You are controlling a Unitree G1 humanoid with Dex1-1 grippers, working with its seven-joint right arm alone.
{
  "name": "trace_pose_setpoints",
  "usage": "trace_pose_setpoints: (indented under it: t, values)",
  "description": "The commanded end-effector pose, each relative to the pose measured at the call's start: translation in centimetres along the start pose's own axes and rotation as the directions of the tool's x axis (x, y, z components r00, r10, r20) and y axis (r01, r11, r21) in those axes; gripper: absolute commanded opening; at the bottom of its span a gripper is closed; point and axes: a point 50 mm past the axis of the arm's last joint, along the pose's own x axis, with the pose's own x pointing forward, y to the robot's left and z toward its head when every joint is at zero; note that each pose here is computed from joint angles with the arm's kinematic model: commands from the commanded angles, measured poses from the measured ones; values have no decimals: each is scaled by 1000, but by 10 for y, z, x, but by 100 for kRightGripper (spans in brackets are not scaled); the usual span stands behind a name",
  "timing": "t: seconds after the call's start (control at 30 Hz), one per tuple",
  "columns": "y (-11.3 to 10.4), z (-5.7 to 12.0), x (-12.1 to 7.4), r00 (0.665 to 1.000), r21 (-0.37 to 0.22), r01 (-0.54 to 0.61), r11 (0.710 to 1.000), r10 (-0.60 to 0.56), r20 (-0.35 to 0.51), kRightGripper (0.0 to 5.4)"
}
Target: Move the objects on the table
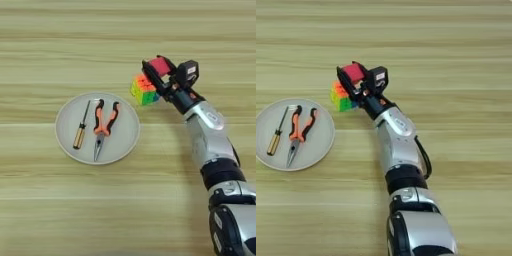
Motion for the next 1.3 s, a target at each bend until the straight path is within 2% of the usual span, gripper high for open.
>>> trace_pose_setpoints:
  t: [0.03, 0.2, 0.3, 0.4, 0.53, 0.63, 0.9, 1.13, 1.3]
  values:
    - [-23, 43, 23, 965, -107, 205, 973, -182, 190, 235]
    - [-44, 44, 21, 905, -160, 405, 900, -371, 207, 235]
    - [-55, 38, 19, 872, -194, 487, 852, -464, 156, 235]
    - [-60, 27, 18, 862, -255, 502, 827, -503, 67, 235]
    - [-58, 14, 18, 864, -303, 473, 827, -503, -25, 235]
    - [-56, 8, 19, 868, -314, 448, 837, -491, -71, 235]
    - [-53, -1, 17, 864, -328, 416, 848, -481, -147, 235]
    - [-54, -10, 15, 841, -336, 406, 850, -491, -226, 235]
    - [-53, -13, 15, 838, -343, 392, 854, -485, -250, 235]
